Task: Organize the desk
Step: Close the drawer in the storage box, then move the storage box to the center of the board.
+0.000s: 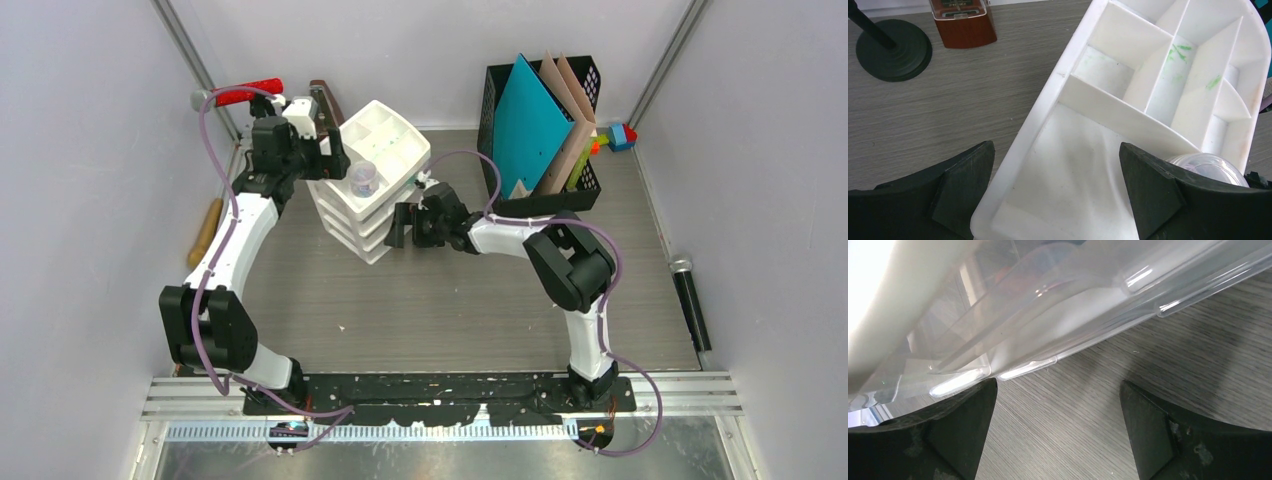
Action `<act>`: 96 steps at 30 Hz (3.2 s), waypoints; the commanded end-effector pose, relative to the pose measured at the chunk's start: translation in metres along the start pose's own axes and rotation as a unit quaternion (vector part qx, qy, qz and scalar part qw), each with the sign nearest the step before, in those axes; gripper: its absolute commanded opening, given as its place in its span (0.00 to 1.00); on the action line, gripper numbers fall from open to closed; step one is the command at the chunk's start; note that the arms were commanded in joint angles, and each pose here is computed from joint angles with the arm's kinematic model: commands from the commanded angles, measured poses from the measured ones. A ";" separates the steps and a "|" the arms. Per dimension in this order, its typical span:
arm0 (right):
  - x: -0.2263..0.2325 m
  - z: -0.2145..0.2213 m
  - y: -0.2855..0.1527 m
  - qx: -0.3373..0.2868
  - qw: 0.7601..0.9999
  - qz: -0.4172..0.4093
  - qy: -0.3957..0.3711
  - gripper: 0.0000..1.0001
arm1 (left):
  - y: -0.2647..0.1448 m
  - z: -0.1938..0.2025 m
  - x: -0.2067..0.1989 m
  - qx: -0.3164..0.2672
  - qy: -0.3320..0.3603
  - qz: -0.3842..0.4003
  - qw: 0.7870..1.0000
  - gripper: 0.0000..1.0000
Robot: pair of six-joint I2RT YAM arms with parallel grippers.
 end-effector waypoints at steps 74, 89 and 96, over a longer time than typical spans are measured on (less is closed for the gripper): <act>-0.035 -0.028 -0.158 0.004 0.954 0.068 -0.291 0.99 | -0.076 0.009 0.134 0.147 0.179 -0.204 0.951 0.93; -0.039 -0.029 -0.156 0.013 0.956 0.071 -0.285 0.99 | -0.079 -0.006 0.136 0.106 0.148 -0.193 0.964 0.98; -0.042 -0.028 -0.153 0.022 0.956 0.074 -0.282 1.00 | -0.084 -0.030 0.136 0.065 0.149 -0.207 0.965 1.00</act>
Point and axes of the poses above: each gripper's point midway between its finger pads, its own y axis out along the fingers, its own x axis along the line the jaws close on, z = x × y, the point moved 7 cm from there along -y, back along the fingers, and after that the axes turned 6 degrees about y, right-handed, at the moved point
